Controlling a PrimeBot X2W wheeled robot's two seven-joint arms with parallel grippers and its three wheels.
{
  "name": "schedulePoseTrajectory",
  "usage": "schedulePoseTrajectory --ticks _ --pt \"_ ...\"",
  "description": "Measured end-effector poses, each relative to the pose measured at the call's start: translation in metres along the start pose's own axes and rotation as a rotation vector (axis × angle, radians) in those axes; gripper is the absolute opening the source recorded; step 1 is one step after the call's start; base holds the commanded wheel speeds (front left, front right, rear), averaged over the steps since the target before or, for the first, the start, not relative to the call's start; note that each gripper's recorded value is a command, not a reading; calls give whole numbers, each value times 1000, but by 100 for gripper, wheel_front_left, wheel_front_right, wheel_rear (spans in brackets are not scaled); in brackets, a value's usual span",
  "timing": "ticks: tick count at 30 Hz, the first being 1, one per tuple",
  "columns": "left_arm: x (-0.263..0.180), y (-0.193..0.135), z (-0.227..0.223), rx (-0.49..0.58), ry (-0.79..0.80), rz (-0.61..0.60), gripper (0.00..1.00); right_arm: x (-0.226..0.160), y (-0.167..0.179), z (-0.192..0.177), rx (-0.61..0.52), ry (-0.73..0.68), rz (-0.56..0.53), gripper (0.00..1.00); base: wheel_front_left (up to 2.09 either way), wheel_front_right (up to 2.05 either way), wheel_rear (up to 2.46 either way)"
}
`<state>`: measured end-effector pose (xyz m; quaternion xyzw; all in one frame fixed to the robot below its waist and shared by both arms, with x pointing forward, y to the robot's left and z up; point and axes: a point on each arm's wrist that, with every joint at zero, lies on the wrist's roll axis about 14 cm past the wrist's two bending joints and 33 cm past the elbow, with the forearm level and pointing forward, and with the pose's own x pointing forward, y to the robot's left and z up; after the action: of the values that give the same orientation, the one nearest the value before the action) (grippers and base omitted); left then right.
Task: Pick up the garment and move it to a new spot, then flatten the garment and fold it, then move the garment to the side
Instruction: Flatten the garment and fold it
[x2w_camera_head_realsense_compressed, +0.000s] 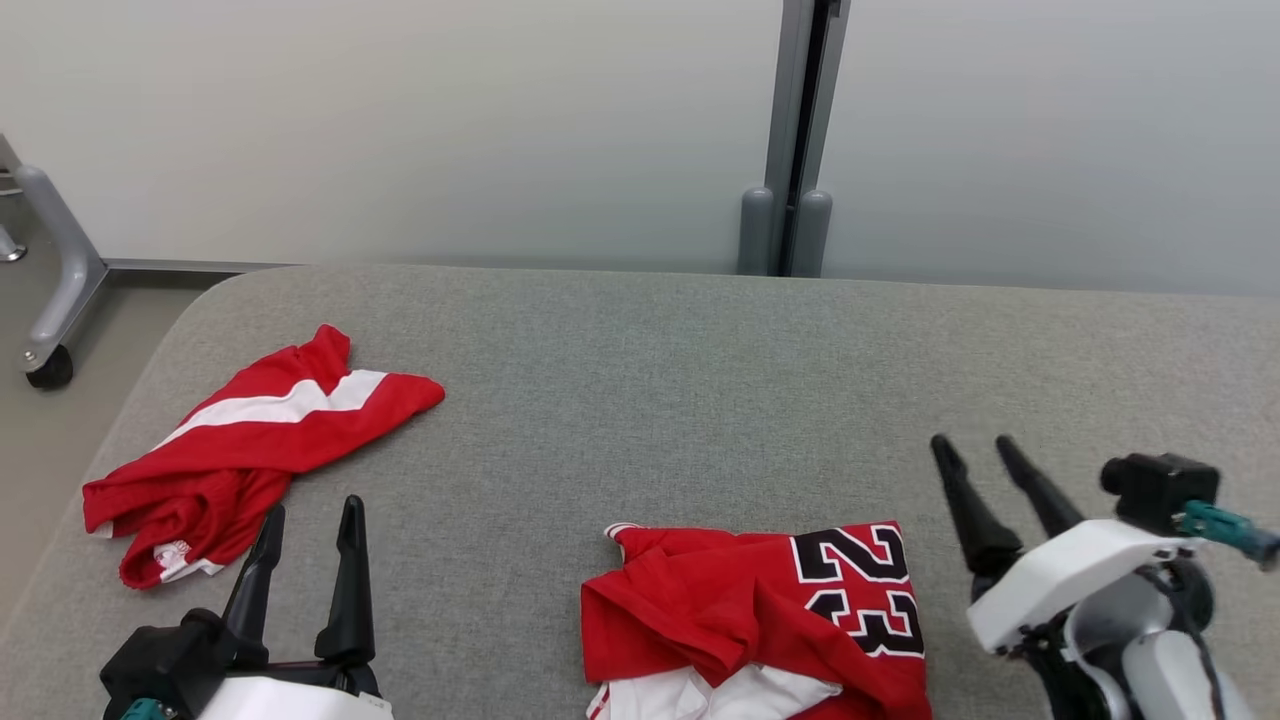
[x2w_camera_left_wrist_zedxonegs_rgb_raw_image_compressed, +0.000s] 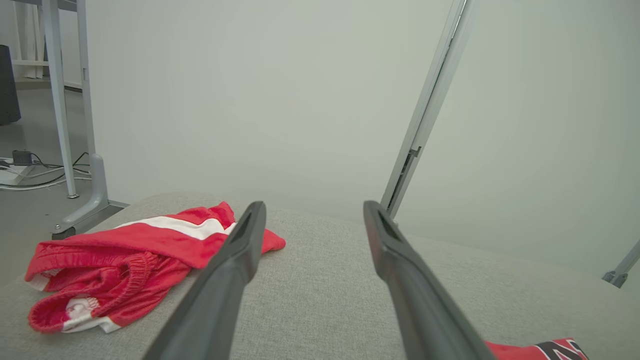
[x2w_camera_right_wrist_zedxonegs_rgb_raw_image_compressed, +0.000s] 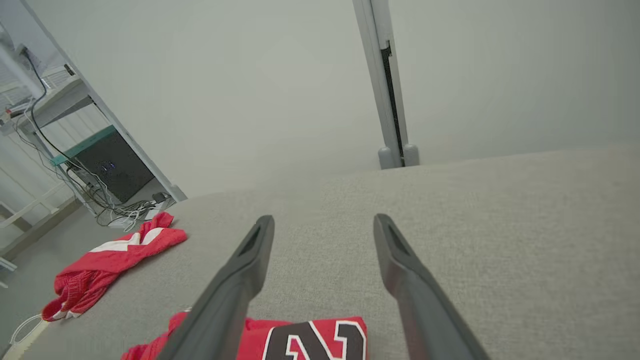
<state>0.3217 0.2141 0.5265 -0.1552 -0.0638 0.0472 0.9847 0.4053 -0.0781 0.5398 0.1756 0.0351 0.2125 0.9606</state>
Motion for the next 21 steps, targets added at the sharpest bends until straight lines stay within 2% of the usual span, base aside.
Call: schedulePoseTrajectory --ticks 1,2,4,12,16,21 --pt "0 1 0 2 0 2 100 1 1 -10 7 38 1 100 0 0 0" --pt "-1 2 0 3 1 3 100 3 5 -19 38 68 5 80 0 0 0" --pt "-1 5 -1 5 2 9 100 8 10 -34 77 117 12 0 0 0 0" --pt "-8 16 0 12 1 41 100 12 28 -111 180 427 31 0 0 0 0" --pt "-13 24 2 19 -2 64 100 6 60 -133 209 527 110 0 0 0 0" --pt "-15 27 2 23 -1 72 100 -23 110 -156 255 636 247 0 0 0 0"
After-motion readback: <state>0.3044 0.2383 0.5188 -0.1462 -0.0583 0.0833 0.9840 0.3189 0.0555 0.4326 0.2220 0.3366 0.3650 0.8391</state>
